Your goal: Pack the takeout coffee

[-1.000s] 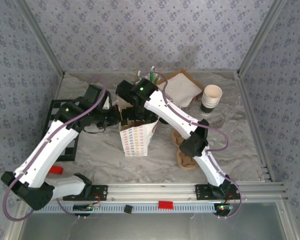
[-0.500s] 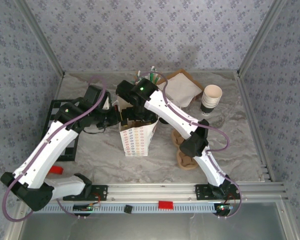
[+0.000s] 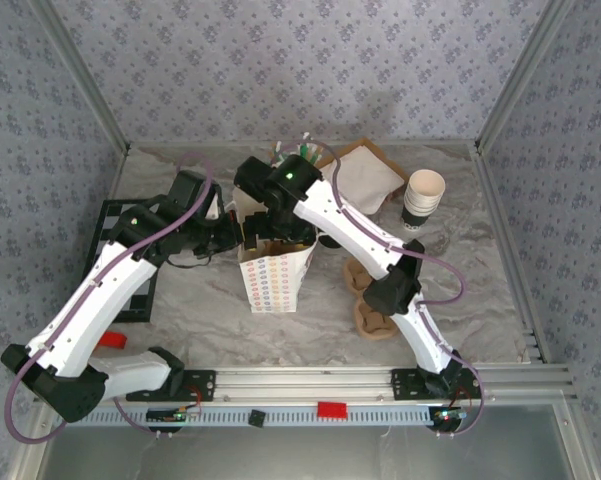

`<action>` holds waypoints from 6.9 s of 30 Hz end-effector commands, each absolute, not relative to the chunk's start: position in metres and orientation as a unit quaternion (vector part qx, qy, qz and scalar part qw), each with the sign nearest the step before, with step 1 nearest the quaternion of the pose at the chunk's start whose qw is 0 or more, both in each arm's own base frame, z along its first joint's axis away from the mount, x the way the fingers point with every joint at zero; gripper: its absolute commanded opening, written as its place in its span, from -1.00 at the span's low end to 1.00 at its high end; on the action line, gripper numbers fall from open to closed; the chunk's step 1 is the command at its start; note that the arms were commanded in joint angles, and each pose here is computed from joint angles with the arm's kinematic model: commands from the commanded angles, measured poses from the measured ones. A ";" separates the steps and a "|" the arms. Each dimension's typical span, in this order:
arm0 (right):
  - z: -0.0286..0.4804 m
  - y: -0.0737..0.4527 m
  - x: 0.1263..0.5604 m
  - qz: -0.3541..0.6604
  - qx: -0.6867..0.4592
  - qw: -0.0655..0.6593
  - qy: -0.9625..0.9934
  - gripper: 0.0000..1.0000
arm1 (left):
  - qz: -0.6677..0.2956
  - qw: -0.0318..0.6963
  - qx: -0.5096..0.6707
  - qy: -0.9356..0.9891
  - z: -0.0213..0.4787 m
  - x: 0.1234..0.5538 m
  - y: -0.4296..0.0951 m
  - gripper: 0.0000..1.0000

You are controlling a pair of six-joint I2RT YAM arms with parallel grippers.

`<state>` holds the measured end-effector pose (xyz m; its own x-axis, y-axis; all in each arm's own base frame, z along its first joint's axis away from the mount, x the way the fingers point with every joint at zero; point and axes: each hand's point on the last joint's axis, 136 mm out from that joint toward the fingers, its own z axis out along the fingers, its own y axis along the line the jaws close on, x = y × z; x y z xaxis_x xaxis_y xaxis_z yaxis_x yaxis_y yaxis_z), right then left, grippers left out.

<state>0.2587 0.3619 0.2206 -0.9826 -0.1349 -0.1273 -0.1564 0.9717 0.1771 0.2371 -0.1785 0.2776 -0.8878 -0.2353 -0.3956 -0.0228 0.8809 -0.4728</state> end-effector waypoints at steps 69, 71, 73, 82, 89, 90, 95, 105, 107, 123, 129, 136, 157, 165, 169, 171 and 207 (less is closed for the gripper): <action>0.378 0.231 0.363 0.289 -0.049 0.267 0.918 0.49 | -0.222 0.350 -0.037 0.909 0.377 0.252 -0.140 -0.11; 0.355 0.222 0.387 0.270 -0.037 0.258 0.927 0.48 | -0.218 0.358 -0.030 0.908 0.380 0.260 -0.141 -0.11; 0.338 0.221 0.405 0.266 -0.035 0.256 0.929 0.46 | -0.214 0.365 -0.029 0.906 0.381 0.268 -0.141 -0.11; 0.306 0.259 0.460 0.272 -0.127 0.304 0.904 0.31 | -0.201 0.385 -0.039 0.900 0.384 0.299 -0.135 -0.09; 0.283 0.279 0.486 0.268 -0.162 0.309 0.898 0.12 | -0.189 0.392 -0.056 0.899 0.380 0.309 -0.124 -0.08; 0.283 0.283 0.487 0.270 -0.169 0.309 0.896 0.11 | -0.190 0.394 -0.057 0.898 0.380 0.310 -0.123 -0.07; 0.272 0.298 0.488 0.262 -0.191 0.309 0.894 -0.04 | -0.188 0.394 -0.067 0.897 0.377 0.313 -0.119 -0.05; 0.270 0.297 0.494 0.253 -0.194 0.315 0.894 -0.56 | -0.194 0.390 -0.075 0.897 0.373 0.319 -0.116 -0.04; 0.276 0.297 0.492 0.253 -0.196 0.320 0.892 -0.69 | -0.194 0.390 -0.076 0.897 0.373 0.319 -0.116 -0.04; 0.387 0.263 0.455 0.259 -0.191 0.412 0.852 -0.90 | -0.222 0.406 -0.078 0.883 0.392 0.304 -0.116 -0.04; 0.441 0.255 0.408 0.278 -0.206 0.446 0.825 -0.90 | -0.234 0.410 -0.074 0.879 0.393 0.286 -0.113 -0.04; 0.495 0.260 0.331 0.284 -0.248 0.489 0.787 -0.90 | -0.245 0.416 -0.073 0.873 0.384 0.263 -0.108 -0.03; 0.407 0.327 0.269 0.304 -0.306 0.368 0.824 -0.71 | -0.244 0.421 -0.081 0.870 0.359 0.244 -0.099 -0.01; 0.401 0.335 0.296 0.276 -0.313 0.356 0.836 -0.01 | -0.258 0.419 -0.076 0.867 0.366 0.256 -0.108 -0.01; 0.422 0.298 0.310 0.272 -0.270 0.385 0.840 0.13 | -0.263 0.417 -0.067 0.867 0.371 0.264 -0.114 -0.01; 0.423 0.268 0.323 0.277 -0.224 0.386 0.851 0.17 | -0.261 0.418 -0.062 0.868 0.373 0.269 -0.116 0.00; 0.122 0.206 0.500 0.113 -0.235 0.205 0.943 0.21 | -0.227 0.417 -0.084 0.876 0.366 0.320 -0.111 0.06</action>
